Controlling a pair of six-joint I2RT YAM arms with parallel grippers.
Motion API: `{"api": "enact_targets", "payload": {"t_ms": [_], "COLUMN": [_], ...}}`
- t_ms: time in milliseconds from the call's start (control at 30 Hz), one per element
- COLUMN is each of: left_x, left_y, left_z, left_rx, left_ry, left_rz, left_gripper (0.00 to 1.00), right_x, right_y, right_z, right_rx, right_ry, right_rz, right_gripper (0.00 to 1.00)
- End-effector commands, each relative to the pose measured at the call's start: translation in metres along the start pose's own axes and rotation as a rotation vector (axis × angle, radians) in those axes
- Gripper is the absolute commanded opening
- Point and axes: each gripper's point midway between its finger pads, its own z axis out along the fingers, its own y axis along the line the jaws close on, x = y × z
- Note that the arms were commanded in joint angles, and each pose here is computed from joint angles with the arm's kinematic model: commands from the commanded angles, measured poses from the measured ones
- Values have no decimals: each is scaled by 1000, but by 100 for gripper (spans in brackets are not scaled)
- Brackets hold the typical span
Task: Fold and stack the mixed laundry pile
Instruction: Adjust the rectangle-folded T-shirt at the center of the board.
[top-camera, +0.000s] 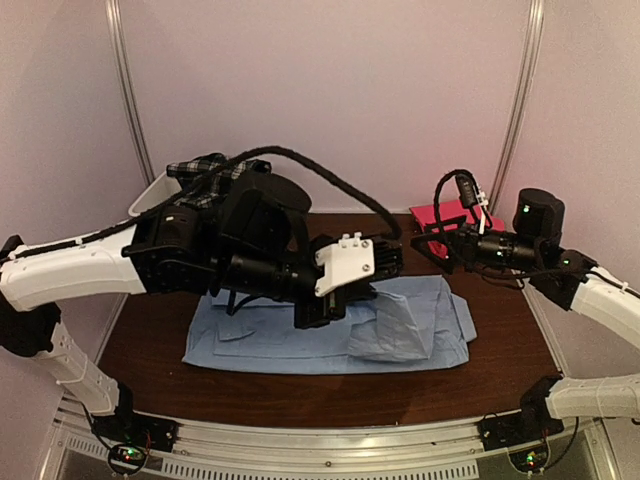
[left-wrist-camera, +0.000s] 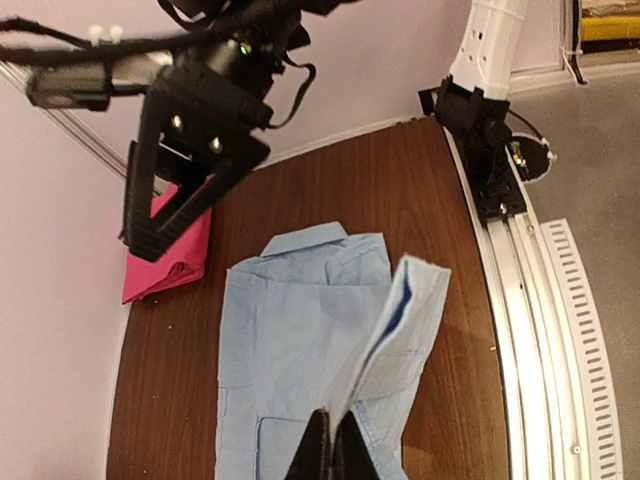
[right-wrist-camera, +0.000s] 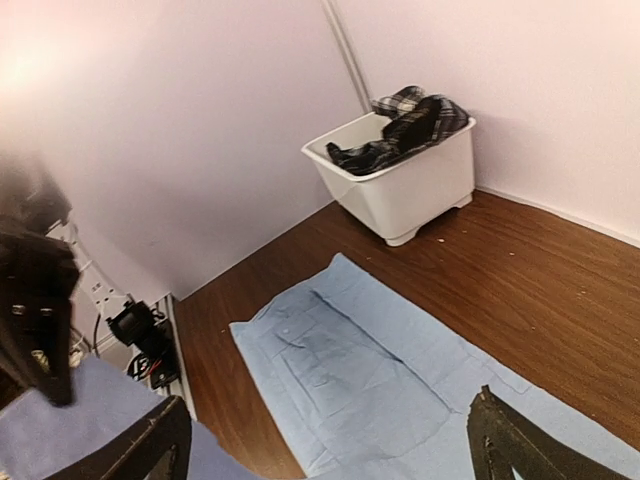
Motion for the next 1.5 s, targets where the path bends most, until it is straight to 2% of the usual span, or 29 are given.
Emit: {"api": "enact_targets", "payload": {"t_ms": [0,167,300,467,567,700,833,933,1000,1067,1200,1467], "left_x": [-28,-58,-75,-57,-38,-2,43,94,128,170,229,297], "left_y": [13,11,-17,-40,-34,8,75,110,124,125,124,110], "left_z": [-16,-19,-19,4,18,31,27,20,11,7,-3,-25], "left_rx": [-29,8,34,86,40,0,-169,-254,-319,-371,-447,-607], "left_ry": [23,21,-3,75,122,127,78,60,54,91,136,221], "left_rz": [-141,-217,-85,-59,-107,-331,-584,-804,-896,-977,-1105,-1206], "left_gripper": [0,0,0,0,0,0,0,0,0,0,0,0], "right_x": [-8,-12,-4,15,22,24,33,40,46,52,63,86], "right_y": [-55,-82,-95,-103,-105,-111,-122,-128,-132,-135,-141,-148], "right_z": [-4,-2,8,21,22,20,18,19,20,21,28,38], "right_rx": [201,246,237,196,191,213,244,254,258,260,245,208], "right_ry": [8,36,71,123,131,132,151,158,170,181,202,232], "right_rz": [36,35,56,102,116,126,157,180,197,211,245,318], "right_gripper": [95,85,76,68,68,69,70,71,70,71,70,66]}}
